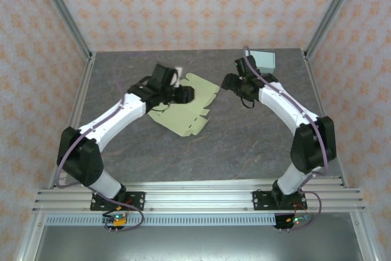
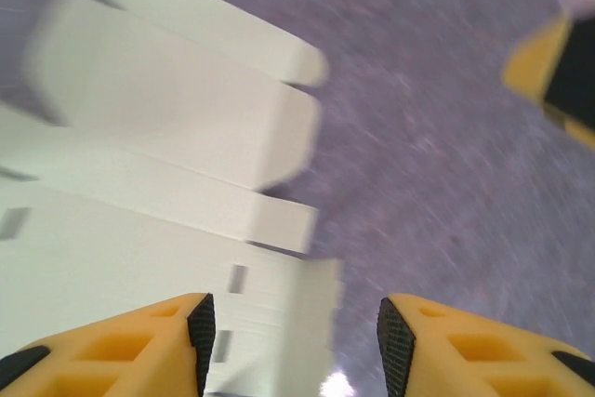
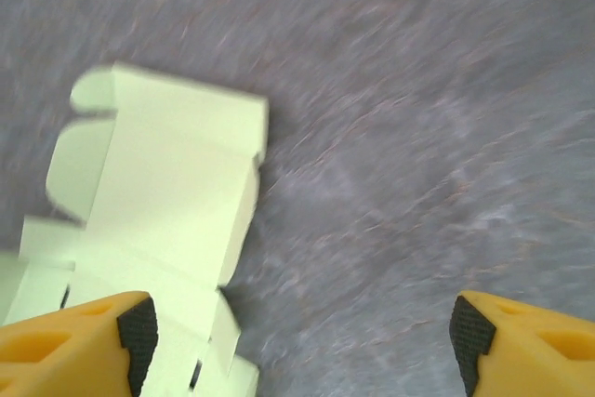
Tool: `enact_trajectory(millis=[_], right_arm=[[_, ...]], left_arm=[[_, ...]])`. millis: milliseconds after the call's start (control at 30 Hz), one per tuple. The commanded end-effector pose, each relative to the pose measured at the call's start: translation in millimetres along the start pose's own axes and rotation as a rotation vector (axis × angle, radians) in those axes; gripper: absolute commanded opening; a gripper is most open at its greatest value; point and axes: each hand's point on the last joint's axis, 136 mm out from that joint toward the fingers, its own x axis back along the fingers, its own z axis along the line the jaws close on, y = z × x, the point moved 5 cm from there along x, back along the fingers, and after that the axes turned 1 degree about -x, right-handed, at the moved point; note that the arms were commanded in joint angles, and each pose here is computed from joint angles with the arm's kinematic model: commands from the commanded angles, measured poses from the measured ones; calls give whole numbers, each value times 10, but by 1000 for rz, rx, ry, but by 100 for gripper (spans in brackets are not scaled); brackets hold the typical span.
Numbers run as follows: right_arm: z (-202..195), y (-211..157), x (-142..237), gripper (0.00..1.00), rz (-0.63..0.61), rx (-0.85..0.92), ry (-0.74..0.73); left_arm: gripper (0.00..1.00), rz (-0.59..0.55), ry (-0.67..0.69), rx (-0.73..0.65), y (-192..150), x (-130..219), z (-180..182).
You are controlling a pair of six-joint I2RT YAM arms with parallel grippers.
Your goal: Fold the paper box
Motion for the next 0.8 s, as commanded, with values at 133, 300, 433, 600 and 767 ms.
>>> enact_trajectory(millis=[133,300,433,600,767], right_arm=[[417,-647,-456,79,346,112,92],[390,-849,-630,78,415,98,67],[362,-842,-662,78,395,159,58],[379,-876,-700,75,418,151,73],[342,-968,-754,72,433,112,95]], left_arm=[[53,207,432,449,-796,89,1176],[54,289,405,636,-1357,-135,1299],[54,262,406,661,-1438,-235,1359],[54,229,380,610,-1216,-413,1328],[53,199,303,633,-1086,-618,1272]])
